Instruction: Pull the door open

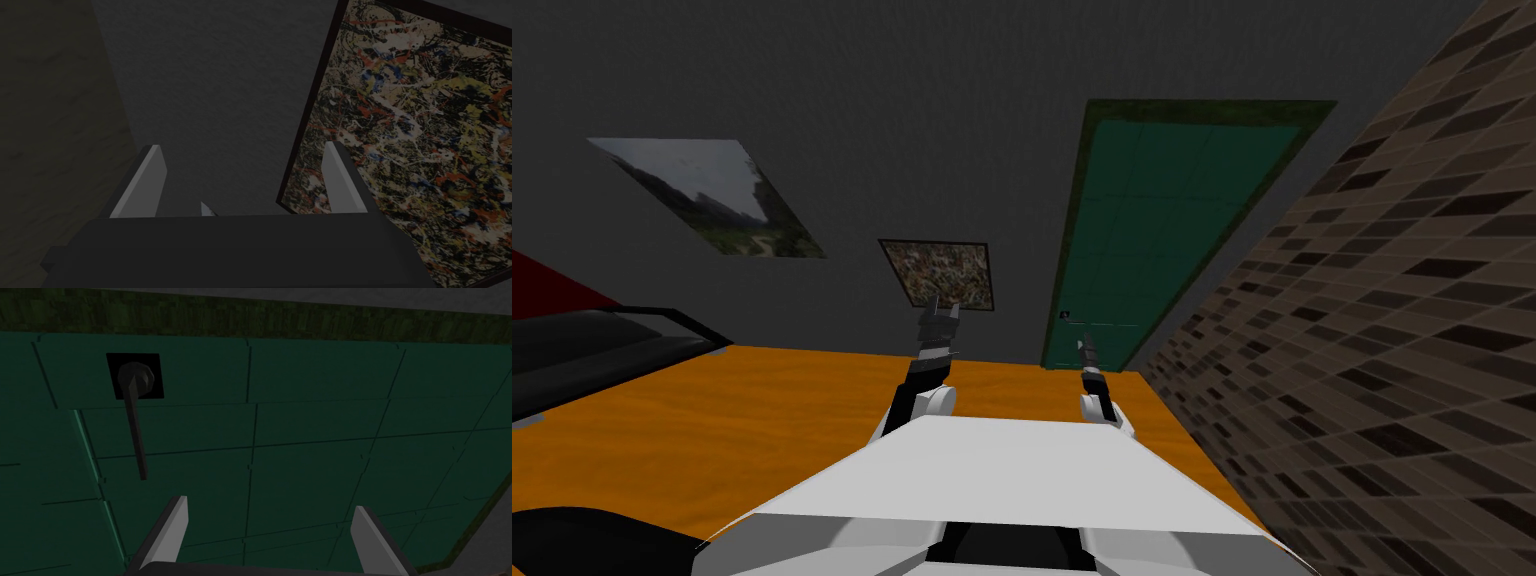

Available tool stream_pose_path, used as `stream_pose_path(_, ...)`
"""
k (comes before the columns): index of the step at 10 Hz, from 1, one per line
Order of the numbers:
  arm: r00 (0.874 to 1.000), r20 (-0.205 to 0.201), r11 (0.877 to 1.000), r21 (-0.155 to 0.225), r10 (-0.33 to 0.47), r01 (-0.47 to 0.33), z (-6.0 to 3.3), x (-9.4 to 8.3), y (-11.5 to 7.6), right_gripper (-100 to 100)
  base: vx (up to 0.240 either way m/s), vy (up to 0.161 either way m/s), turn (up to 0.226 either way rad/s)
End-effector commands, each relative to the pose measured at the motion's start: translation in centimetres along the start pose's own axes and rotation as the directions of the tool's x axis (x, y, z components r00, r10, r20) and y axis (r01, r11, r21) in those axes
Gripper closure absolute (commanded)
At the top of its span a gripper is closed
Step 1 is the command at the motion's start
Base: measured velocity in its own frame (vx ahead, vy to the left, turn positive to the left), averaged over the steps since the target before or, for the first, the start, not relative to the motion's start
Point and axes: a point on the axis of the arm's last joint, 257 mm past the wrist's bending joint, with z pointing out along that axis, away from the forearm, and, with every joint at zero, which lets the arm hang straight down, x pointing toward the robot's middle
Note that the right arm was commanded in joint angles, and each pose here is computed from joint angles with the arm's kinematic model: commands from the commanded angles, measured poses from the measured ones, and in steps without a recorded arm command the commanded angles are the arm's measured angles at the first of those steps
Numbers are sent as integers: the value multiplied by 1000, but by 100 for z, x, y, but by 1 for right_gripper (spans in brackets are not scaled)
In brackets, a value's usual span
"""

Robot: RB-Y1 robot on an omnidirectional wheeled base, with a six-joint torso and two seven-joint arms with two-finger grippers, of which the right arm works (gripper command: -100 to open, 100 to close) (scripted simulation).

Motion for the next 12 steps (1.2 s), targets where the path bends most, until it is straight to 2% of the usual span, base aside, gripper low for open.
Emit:
stream_pose_path(1, 1000, 3, 1000, 17, -1, 1, -21, -16, -86, -100, 27, -43, 41)
stream_pose_path(6, 1000, 14, 997, 83, -6, 4, -59, -66, -402, -100, 39, -65, 97)
stream_pose_path(12, 999, 29, 984, 176, -13, 8, -187, -131, -796, -100, 39, -72, 93)
